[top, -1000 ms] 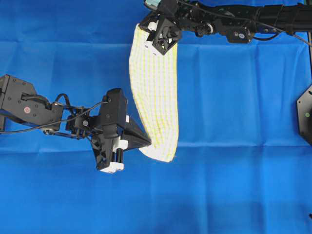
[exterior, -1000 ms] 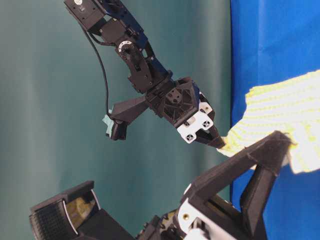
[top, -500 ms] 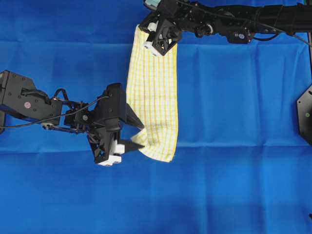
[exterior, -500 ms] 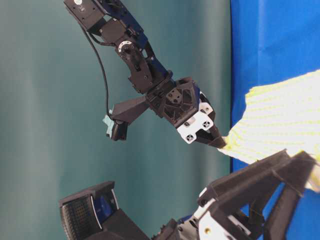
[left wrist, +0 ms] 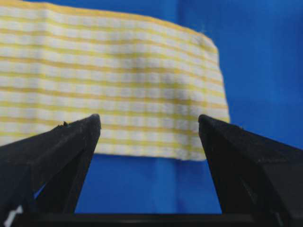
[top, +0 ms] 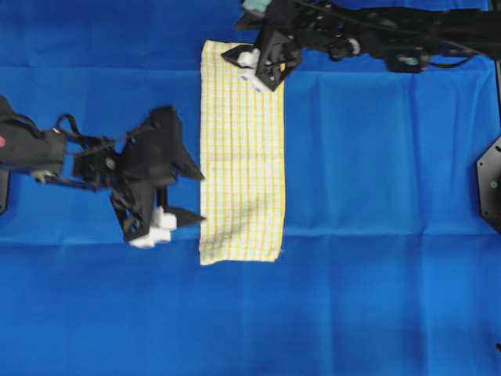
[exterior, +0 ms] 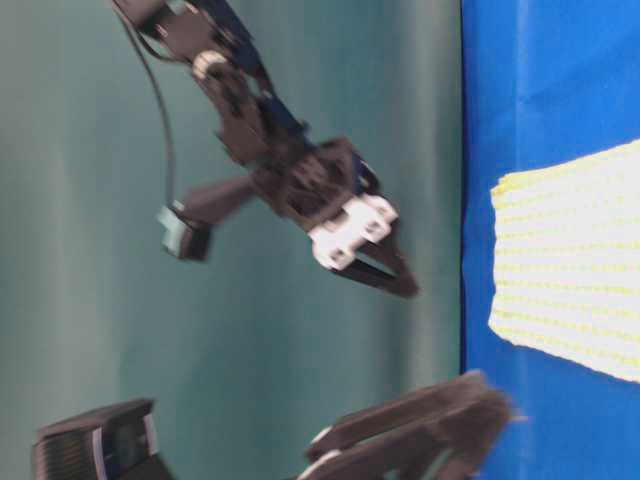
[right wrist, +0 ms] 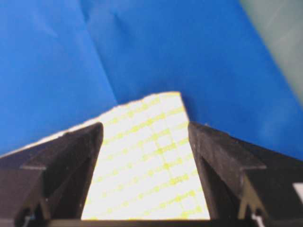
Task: Fold the yellow towel.
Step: 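Move both grippers to the strip's top corners and pinch them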
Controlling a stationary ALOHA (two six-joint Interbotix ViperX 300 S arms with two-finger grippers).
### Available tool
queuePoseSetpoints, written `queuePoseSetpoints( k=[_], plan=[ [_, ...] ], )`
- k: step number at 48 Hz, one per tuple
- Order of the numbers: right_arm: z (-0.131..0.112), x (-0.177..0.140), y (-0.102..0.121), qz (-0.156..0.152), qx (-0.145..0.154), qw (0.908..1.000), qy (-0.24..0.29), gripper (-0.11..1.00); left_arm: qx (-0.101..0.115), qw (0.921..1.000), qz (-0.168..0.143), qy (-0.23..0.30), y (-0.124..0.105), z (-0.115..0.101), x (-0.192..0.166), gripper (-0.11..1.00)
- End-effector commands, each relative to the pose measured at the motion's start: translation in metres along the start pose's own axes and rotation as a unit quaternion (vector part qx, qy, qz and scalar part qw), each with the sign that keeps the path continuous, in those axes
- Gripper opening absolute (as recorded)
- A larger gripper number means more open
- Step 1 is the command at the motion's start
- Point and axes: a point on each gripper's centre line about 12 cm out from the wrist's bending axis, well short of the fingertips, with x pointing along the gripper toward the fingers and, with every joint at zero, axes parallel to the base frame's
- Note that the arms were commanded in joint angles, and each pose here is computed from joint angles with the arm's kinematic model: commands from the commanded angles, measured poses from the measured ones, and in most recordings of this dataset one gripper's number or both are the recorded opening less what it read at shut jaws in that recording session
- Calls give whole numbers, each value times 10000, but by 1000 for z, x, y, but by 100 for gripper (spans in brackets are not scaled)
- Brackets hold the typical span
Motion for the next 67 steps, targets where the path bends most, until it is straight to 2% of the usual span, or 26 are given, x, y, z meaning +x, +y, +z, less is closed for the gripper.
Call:
queuePoseSetpoints(
  k=[1,11,20,22,32,40,44,57,67],
  plan=[
    [19,-30,3,53,-16,9994,-348,73,-44,9996,86,-270,10,12,-16,79],
    [3,-71,-1,27,108,9985,-539,73,37,9964,558,-634,52,20,-36,79],
    [-16,-92,-5,-14,288,9978,-600,73,54,9910,992,-900,87,22,-40,79],
    [-20,-94,-6,-23,326,9978,-585,73,-1,9899,1064,-938,93,22,-40,79],
    [-23,-96,-8,-37,345,9978,-564,73,-25,9877,1164,-1042,102,23,-36,79],
    [-23,-90,-16,-145,404,9977,-531,74,-128,9856,1308,-1063,116,21,-31,79],
    [-26,-83,-24,-250,464,9976,-459,74,-268,9826,1490,-1072,134,16,-23,79],
    [-42,-48,-55,-640,931,9935,-108,74,-720,9712,2038,-1007,196,-1,5,79],
    [-51,-18,-61,-750,1154,9905,35,75,-807,9630,2226,-1290,221,7,18,79]
  ],
)
